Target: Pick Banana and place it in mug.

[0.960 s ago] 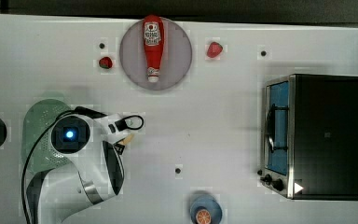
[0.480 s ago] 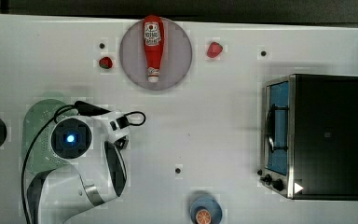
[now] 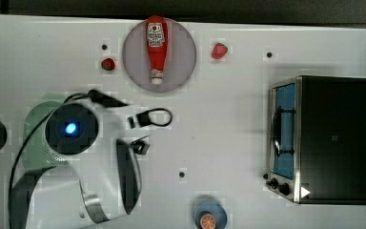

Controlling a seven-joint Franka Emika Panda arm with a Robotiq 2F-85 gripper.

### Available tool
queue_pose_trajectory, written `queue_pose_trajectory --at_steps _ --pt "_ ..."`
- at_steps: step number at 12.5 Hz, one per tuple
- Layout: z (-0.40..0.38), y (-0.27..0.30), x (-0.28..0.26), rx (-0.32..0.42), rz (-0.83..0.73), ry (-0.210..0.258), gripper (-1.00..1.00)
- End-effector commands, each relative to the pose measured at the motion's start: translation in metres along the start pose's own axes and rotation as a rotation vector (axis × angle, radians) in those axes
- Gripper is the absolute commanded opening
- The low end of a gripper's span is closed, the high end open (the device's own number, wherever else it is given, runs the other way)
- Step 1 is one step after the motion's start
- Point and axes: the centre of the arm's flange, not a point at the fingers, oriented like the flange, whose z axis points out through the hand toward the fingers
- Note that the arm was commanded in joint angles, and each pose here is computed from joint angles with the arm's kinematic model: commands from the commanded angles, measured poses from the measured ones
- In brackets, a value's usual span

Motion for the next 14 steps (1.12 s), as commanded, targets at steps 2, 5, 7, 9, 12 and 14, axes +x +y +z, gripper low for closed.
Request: queue_pose_trajectory --at_steps 2,5,7,9,12,14 --pt "-0.131 0.109 0.070 0.079 0.260 0.125 1.00" --pt "-0.172 0.164 0.078 0.041 0.341 0.094 1.00" --pt "-0.179 0.186 0.077 0.023 0.378 0.048 1.00" --pt "-0.177 0.195 0.080 0.020 0.396 0.032 1.00" --pt "-0.168 0.197 0.084 0.011 0.402 0.017 1.00" --pt "-0.165 0.196 0.086 0.007 0.401 0.011 1.00"
